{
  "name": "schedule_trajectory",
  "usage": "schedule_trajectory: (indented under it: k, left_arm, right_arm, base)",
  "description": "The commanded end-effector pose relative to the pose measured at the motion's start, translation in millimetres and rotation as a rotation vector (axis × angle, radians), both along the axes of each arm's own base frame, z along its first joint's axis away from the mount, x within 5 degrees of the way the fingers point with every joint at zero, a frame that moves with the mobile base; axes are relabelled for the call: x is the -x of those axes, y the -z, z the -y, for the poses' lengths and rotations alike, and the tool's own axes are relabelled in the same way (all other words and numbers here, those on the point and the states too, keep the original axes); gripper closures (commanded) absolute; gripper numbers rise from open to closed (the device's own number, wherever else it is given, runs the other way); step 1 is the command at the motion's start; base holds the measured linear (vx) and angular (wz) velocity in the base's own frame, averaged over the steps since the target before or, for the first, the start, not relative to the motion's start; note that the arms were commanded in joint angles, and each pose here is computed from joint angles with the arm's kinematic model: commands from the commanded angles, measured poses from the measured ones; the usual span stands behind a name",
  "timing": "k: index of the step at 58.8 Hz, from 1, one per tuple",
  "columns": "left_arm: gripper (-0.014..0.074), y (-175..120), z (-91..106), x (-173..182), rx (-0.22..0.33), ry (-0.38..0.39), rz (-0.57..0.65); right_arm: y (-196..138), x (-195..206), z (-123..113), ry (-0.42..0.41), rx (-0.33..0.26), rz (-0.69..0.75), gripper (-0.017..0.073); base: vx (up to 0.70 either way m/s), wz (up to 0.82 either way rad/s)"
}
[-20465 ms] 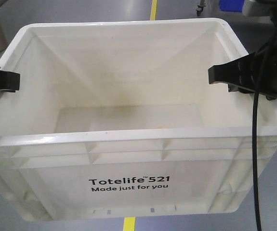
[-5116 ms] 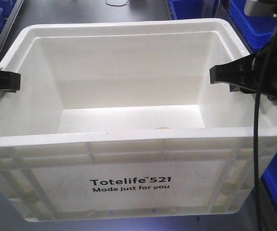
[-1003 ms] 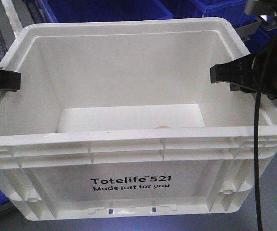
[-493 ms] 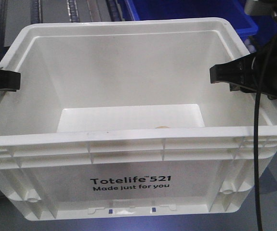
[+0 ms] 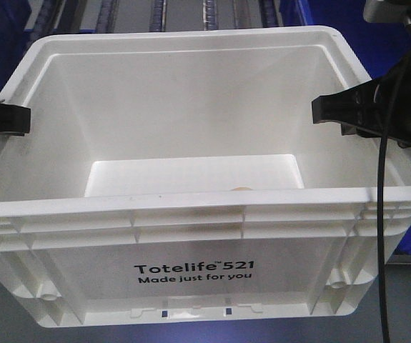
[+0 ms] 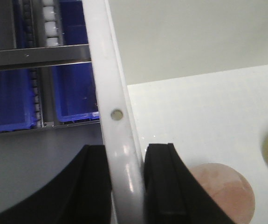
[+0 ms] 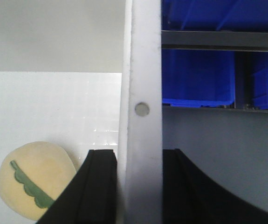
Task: Place moving items into box and shelve
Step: 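Carry the tote with both grippers up to the roller shelf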
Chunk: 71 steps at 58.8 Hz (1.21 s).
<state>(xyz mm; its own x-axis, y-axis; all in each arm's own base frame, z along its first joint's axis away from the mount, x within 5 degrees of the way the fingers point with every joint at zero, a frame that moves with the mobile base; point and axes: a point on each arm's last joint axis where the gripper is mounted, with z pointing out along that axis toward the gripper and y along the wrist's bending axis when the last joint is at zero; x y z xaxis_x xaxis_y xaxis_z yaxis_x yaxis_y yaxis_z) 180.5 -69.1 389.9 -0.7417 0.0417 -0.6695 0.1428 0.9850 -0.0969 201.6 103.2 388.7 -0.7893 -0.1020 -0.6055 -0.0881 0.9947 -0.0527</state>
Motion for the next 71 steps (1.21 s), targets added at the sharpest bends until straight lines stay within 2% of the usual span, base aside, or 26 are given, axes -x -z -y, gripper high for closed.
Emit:
schedule_trajectory:
  k: [1,41,71]
  left_arm:
    - [0.0454,-26.1,-1.1,2.6,0.041,0.025,0.180]
    - [0.0454,-26.1,-1.1,2.6,0.041,0.025,0.180]
    - [0.0454,-26.1,-1.1,2.6,0.041,0.025,0.180]
  right_arm:
    - [-26.4,-0.8,6.0,-0.029,-0.005,0.185,0.0449]
    - [-26.4,-0.8,6.0,-0.029,-0.005,0.185,0.0449]
    - [-26.5,-0.9,6.0,-0.030,-0.005,0.186,0.0449]
  base:
    - [0.07,0.46]
    - [0.11,0.37]
    - [0.20,-0.10]
